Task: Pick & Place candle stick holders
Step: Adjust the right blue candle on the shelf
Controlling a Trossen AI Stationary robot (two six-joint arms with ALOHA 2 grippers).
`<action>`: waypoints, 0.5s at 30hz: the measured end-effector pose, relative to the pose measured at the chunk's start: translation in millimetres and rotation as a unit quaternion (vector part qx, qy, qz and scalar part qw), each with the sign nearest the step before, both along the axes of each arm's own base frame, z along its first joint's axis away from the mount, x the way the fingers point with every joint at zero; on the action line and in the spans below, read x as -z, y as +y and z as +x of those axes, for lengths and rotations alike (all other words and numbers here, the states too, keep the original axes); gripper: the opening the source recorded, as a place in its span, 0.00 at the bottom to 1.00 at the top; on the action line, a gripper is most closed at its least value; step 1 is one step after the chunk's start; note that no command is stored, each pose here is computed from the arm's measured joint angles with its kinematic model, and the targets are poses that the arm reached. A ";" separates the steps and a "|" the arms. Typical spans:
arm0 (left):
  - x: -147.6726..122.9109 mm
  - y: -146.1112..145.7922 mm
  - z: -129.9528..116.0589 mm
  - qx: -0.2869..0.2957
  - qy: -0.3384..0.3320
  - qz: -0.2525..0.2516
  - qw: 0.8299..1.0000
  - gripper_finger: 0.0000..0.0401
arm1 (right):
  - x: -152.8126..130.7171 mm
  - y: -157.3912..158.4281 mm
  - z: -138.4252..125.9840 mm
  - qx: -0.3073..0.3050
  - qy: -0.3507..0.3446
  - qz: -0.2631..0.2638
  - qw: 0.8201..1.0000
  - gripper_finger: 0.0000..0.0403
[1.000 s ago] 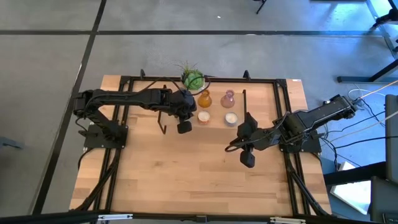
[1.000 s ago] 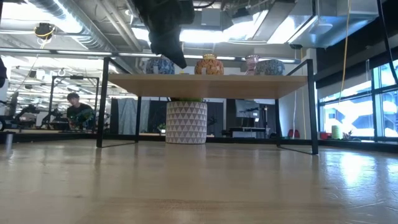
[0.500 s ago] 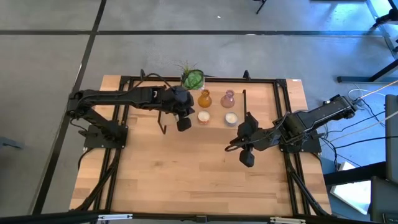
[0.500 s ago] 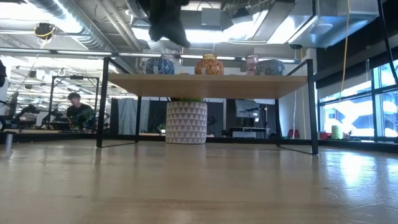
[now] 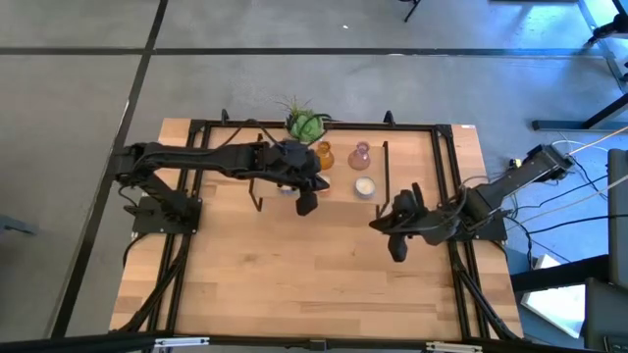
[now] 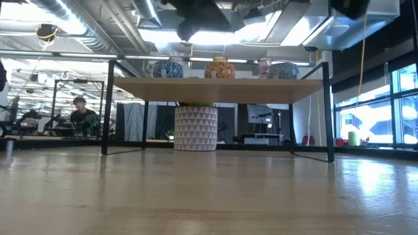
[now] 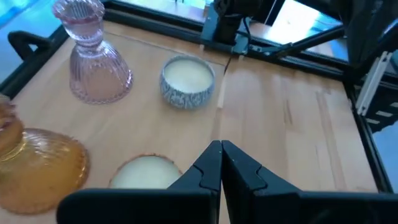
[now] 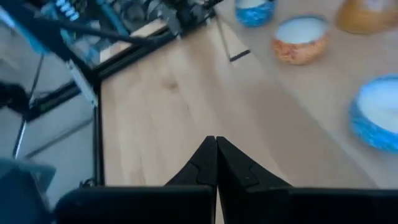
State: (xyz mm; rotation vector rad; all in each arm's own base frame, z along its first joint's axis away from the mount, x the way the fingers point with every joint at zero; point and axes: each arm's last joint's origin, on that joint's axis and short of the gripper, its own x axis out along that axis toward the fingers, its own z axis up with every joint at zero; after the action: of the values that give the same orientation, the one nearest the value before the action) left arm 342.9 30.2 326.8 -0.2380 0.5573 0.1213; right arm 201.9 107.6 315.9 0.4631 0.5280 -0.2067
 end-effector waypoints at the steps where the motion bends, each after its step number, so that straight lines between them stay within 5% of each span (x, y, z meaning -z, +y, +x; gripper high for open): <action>1: 0.7 -0.1 4.0 0.002 0.004 0.001 1.000 0.00 | 4.9 -2.0 -3.5 0.010 -0.006 0.002 1.000 0.00; 15: -7.5 -7.9 59.6 0.018 0.032 0.032 0.999 0.00 | 28.3 -45.6 -5.1 0.226 0.026 -0.038 0.973 0.00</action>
State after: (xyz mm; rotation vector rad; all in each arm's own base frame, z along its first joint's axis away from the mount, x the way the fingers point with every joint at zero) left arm 402.5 22.3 334.2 -0.1628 0.6199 0.1126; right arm 196.8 62.1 287.6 0.5003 0.4581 -0.6752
